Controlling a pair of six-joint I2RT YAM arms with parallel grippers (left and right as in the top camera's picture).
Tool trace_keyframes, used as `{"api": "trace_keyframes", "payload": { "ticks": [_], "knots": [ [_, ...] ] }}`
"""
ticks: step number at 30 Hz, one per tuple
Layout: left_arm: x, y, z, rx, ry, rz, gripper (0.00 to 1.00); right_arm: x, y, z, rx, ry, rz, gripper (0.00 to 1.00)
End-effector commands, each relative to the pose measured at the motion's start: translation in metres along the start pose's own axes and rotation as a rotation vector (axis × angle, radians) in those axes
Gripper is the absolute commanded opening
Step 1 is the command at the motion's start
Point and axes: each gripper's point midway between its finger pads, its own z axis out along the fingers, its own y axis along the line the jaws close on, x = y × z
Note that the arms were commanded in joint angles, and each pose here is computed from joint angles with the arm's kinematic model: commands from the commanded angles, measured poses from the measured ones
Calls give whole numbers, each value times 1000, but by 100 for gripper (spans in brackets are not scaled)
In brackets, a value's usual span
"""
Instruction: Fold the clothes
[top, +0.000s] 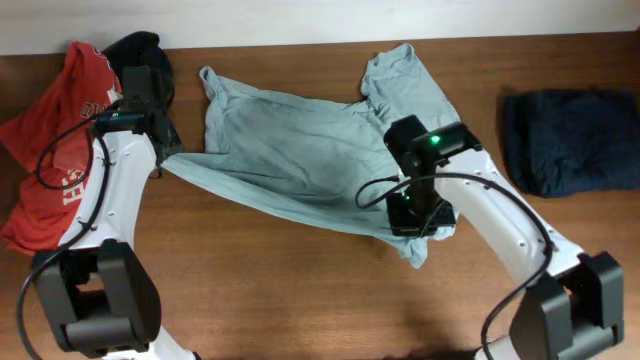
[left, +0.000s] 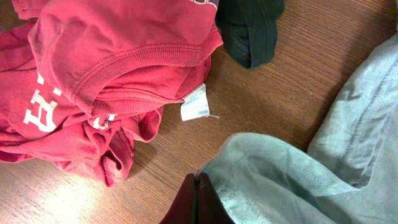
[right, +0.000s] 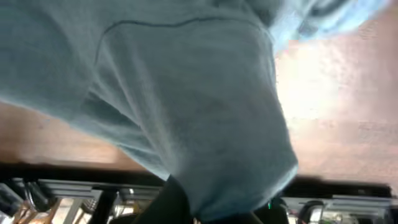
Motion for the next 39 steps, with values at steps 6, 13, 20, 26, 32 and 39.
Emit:
{"api": "trace_keyframes", "payload": {
  "ticks": [6,13,20,26,32,39],
  "knots": [
    [-7,0,-2,-2,-19,8,1,-59,30,3,-118,-202,-170,4],
    [-8,-1,-2,-1,-20,8,1,-72,52,36,-151,-157,-252,58],
    [-8,-1,-2,-1,-20,7,1,-67,56,36,-216,-111,-161,69],
    [-8,-1,-2,-1,-21,7,1,-56,44,39,-172,-62,-113,66],
    [-8,-1,-2,0,-22,7,1,-54,36,44,-136,-55,-107,62],
    [-8,-1,-2,0,-22,7,1,-46,14,73,-38,-37,-74,56]
  ]
}}
